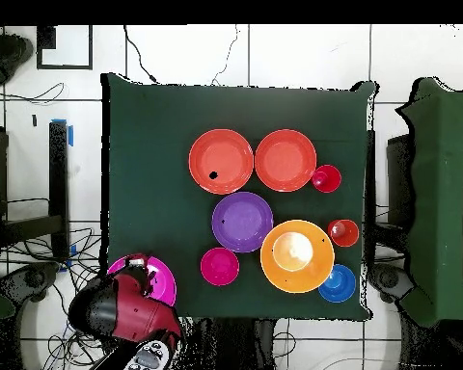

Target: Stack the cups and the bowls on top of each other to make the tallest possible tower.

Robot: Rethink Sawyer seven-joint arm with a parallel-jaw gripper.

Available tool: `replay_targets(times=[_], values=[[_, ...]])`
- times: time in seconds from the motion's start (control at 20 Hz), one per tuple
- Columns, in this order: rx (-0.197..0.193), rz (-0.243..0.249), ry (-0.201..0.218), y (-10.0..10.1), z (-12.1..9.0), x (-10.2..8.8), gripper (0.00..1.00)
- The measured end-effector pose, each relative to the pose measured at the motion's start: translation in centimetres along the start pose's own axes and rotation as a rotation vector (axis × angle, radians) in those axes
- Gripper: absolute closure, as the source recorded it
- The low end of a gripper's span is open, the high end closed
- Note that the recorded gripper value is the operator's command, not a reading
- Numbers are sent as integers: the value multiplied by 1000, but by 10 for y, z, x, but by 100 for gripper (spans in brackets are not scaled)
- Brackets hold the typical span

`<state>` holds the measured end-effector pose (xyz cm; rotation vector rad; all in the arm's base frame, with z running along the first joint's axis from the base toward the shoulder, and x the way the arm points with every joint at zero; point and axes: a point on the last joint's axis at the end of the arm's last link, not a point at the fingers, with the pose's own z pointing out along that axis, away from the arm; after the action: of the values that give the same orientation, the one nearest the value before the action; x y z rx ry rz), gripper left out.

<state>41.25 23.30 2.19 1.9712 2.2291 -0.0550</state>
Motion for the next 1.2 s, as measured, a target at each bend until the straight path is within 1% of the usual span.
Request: replay_targets(times=[0.1,0.3,0.7,1.0,1.1,1.2], values=[[8,1,-4,-2,5,-1,0],[5,5,-8,-1,7,-1,0],[-7,20,-8,9,10,2,0],[-30,40,-11,22,8,6,0],[-41,45,-21,25,5,8,0],[-47,42,-33,25,-3,12,0]])
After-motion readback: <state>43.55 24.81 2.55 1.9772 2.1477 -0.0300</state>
